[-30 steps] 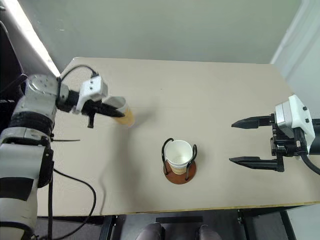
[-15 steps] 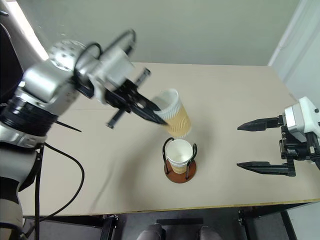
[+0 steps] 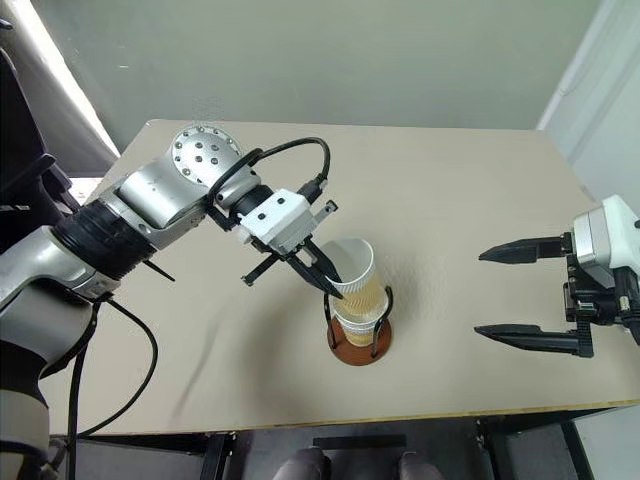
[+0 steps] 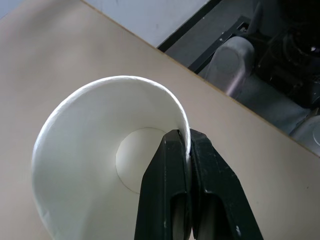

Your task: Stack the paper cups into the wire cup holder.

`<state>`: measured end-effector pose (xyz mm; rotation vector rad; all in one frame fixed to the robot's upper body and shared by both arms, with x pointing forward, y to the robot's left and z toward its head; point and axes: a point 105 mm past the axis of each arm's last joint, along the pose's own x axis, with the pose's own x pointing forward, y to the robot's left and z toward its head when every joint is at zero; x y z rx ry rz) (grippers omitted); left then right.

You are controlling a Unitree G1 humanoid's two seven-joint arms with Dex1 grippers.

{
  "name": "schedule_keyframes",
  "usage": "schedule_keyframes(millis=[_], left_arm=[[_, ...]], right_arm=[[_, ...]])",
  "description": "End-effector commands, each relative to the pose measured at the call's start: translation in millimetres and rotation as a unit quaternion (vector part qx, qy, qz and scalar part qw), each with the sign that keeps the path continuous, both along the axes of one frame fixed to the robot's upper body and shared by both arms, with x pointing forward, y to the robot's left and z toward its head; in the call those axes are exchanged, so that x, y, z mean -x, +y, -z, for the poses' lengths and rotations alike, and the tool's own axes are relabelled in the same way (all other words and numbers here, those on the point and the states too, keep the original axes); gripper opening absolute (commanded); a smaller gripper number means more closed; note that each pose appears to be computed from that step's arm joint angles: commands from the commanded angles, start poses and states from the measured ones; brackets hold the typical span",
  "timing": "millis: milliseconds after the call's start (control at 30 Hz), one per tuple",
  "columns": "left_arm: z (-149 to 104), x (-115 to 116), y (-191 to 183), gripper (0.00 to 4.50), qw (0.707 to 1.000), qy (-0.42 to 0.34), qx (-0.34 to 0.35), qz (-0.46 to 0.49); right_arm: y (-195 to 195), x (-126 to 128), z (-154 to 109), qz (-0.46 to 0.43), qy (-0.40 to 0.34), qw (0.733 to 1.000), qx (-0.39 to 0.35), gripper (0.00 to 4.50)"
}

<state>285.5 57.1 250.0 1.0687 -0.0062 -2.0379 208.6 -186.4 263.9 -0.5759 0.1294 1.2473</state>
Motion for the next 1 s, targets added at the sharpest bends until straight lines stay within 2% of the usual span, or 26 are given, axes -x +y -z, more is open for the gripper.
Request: schedule_keyframes(millis=[33,67,300,433,500,533,600,633,800,1000], left_arm=[[-9.7,6.7,-1.4,0.47,0.999,-0.016,-0.003,0.029],[-9.3,6.6,-1.2,0.67,0.999,-0.017,-0.004,0.029],[-9.0,3.4,-2.3,3.12,0.999,-0.024,-0.004,0.024],[-18.6,-5.0,-7.1,4.49,0.999,-0.034,0.023,0.006],[-27.0,-12.8,-9.0,4.49,0.998,-0.043,0.049,-0.013],[-41.5,-22.6,-5.2,4.49,0.993,-0.04,0.092,-0.06],[-61.7,-38.9,24.6,4.49,0.974,-0.024,0.16,-0.16],[-62.8,-42.6,43.2,4.49,0.965,-0.018,0.171,-0.198],[-36.5,-19.6,135.5,4.49,0.932,0.07,0.155,-0.32],[-10.2,12.4,195.4,4.49,0.877,0.115,0.151,-0.441]], right_arm=[[3.1,3.4,-8.6,-0.004,-0.025,1.0,0.005,4.5],[3.6,3.5,-8.4,-0.006,-0.025,1.0,0.005,4.5],[5.0,2.8,-7.9,-0.013,-0.025,1.0,0.002,4.5],[6.1,0.5,-8.5,-0.02,-0.025,0.999,-0.002,4.5],[5.8,-1.6,-8.7,-0.022,-0.026,0.999,-0.003,4.5],[5.0,-5.3,-8.5,-0.023,-0.026,0.999,-0.007,4.5],[1.7,-14.5,-5.6,-0.022,-0.02,0.999,-0.015,4.5],[-0.3,-18.0,-3.8,-0.023,-0.016,0.999,-0.017,4.5],[-13.9,-35.3,-1.1,-0.03,0.005,0.999,-0.015,4.5],[-44.5,-49.1,-0.3,0.005,0.019,1.0,-0.005,4.5]])
